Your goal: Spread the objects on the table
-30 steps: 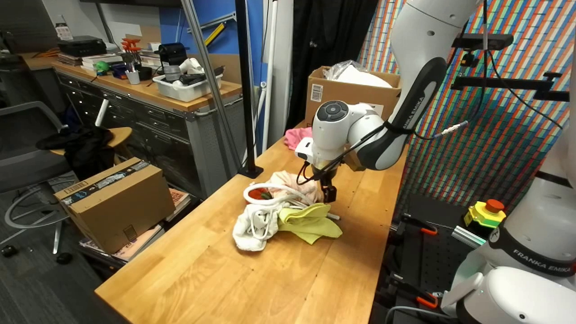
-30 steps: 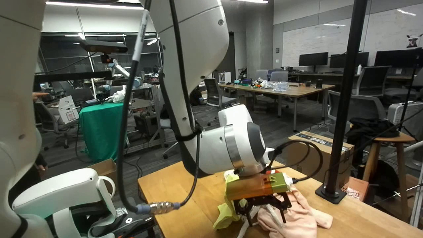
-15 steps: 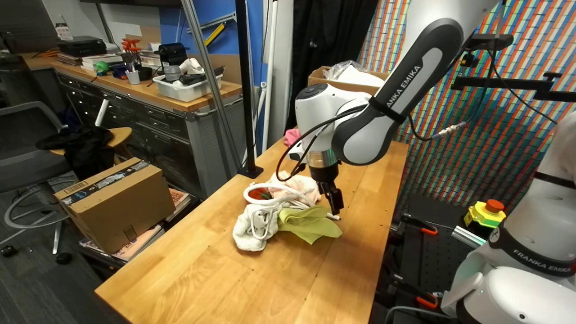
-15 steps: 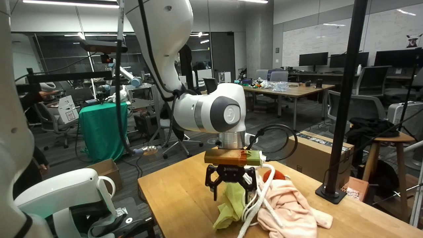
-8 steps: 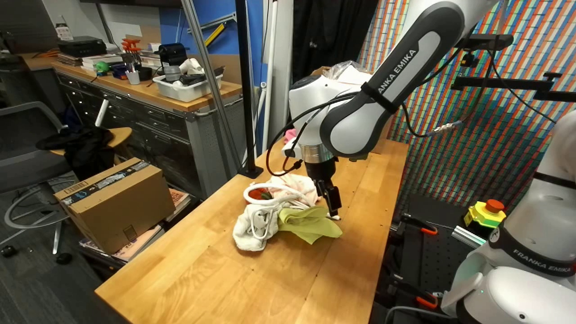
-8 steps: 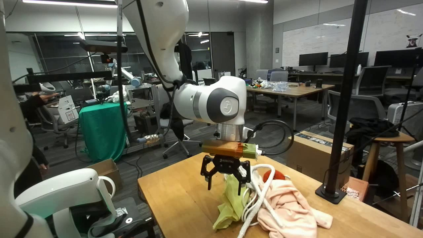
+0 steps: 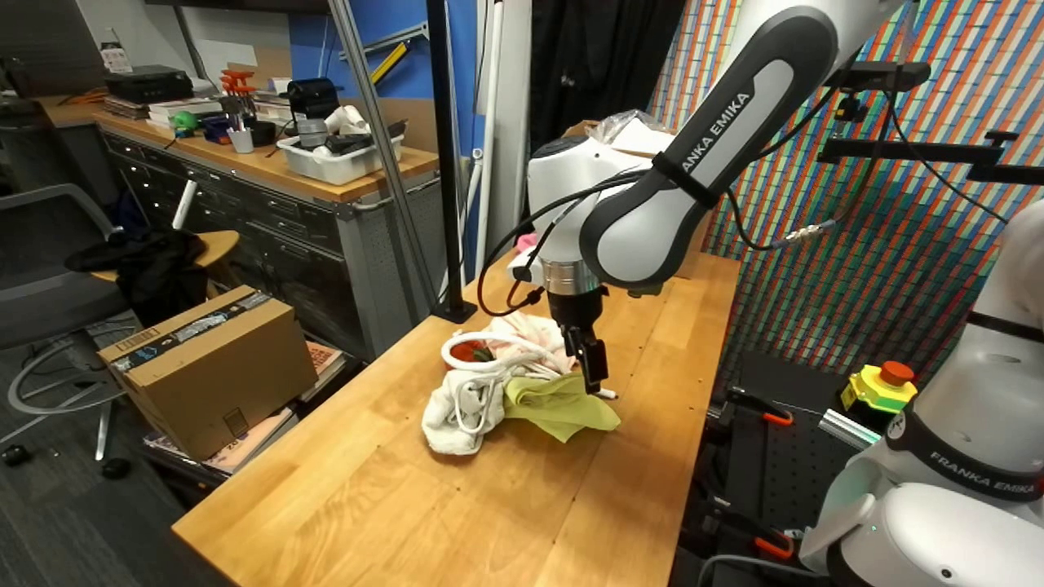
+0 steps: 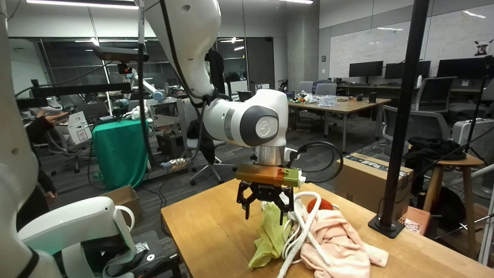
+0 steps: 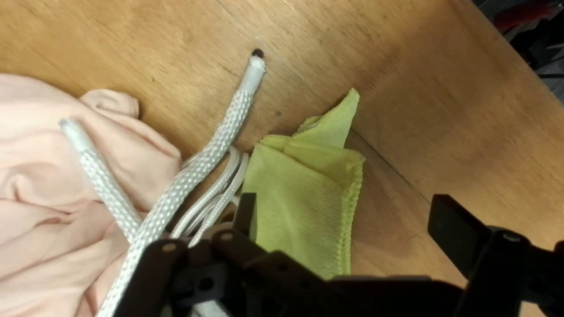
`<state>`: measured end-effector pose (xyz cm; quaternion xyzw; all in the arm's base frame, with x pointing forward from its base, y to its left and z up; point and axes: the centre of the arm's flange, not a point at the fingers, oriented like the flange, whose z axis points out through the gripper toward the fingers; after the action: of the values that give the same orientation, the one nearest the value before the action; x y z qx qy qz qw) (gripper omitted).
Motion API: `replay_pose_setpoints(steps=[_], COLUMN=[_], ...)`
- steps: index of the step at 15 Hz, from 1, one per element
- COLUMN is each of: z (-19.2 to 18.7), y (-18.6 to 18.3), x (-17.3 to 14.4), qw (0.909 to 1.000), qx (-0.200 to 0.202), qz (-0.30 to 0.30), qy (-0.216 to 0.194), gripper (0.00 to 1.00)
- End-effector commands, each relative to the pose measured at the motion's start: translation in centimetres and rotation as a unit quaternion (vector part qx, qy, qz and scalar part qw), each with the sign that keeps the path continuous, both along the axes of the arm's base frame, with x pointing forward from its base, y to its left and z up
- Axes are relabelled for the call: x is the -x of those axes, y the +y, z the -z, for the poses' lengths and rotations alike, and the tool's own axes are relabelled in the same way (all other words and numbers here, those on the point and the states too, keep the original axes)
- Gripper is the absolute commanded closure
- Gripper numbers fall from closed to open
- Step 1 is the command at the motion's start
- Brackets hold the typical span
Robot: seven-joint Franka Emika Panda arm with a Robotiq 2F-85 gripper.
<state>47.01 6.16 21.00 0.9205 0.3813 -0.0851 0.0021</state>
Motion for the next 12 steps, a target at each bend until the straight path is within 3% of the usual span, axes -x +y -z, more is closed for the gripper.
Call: replay_pose_setpoints(steps=[1,8,9,12], z=[0.7,2.8,3.1,3.1], y=[-0.2,-0.6,-0.7,-0.8], x=[0.0,0.0,0.0,0.1], qw=[0.9993,0.9996,0.9997,0.9996], qx=[-0.012,-0.007,-0.008,-0.012], qz=[0.000,0.005,0.006,0.009], qy=[-0.035,-0.027,-0.024,-0.023], gripper=[0.00,0.00,0.18,0.40])
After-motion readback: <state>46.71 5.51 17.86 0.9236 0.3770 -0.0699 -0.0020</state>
